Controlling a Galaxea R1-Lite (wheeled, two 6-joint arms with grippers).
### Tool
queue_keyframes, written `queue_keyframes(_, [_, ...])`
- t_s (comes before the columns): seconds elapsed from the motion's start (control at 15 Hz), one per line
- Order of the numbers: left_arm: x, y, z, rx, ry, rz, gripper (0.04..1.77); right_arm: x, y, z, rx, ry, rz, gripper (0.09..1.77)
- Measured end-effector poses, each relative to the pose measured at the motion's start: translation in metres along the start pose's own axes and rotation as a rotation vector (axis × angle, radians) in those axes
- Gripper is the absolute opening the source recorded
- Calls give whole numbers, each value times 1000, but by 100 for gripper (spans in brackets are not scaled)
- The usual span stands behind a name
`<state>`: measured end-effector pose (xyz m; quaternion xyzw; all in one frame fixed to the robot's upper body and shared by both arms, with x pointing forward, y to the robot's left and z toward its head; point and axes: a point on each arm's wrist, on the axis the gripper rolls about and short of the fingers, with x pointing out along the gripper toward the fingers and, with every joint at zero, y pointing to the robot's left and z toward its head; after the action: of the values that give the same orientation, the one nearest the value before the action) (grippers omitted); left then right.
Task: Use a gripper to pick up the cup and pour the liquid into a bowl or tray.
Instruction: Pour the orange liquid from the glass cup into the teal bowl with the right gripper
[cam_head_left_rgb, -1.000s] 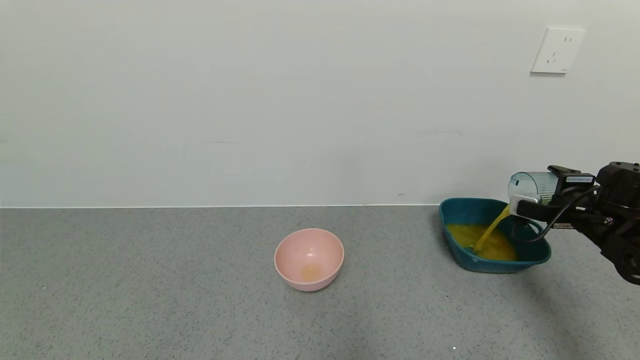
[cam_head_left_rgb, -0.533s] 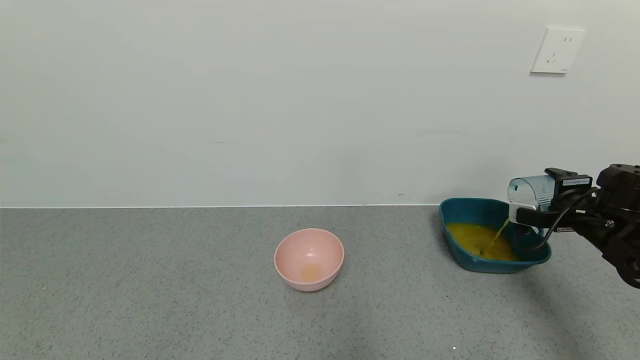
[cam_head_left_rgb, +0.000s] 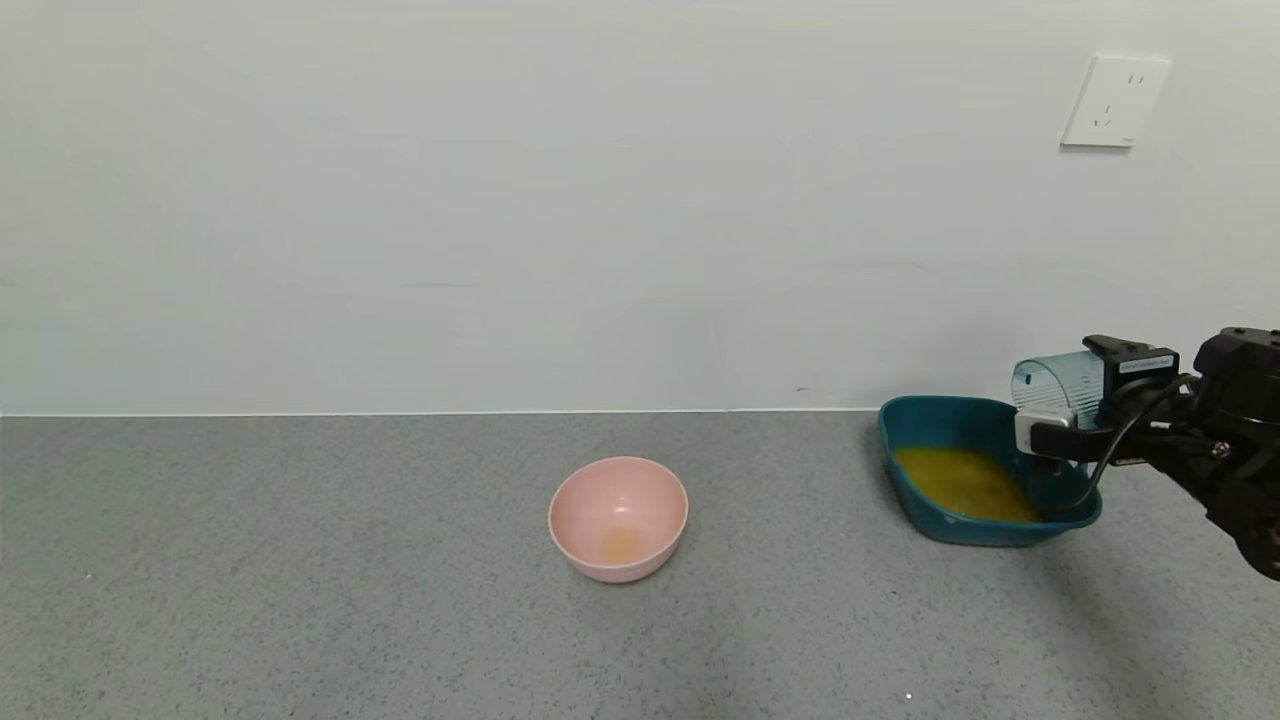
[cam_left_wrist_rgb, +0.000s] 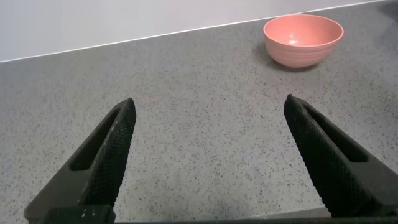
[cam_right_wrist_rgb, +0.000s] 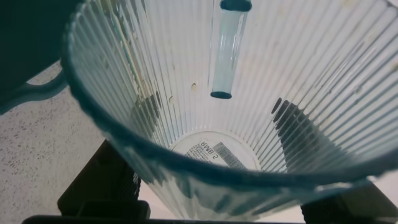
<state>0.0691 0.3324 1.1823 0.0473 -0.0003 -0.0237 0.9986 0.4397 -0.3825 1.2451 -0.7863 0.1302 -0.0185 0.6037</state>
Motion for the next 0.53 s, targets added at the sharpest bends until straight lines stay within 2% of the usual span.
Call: queue_keyframes(0.53, [0,0,0,0,0,0,172,-1,0,1,-2,-3,2,137])
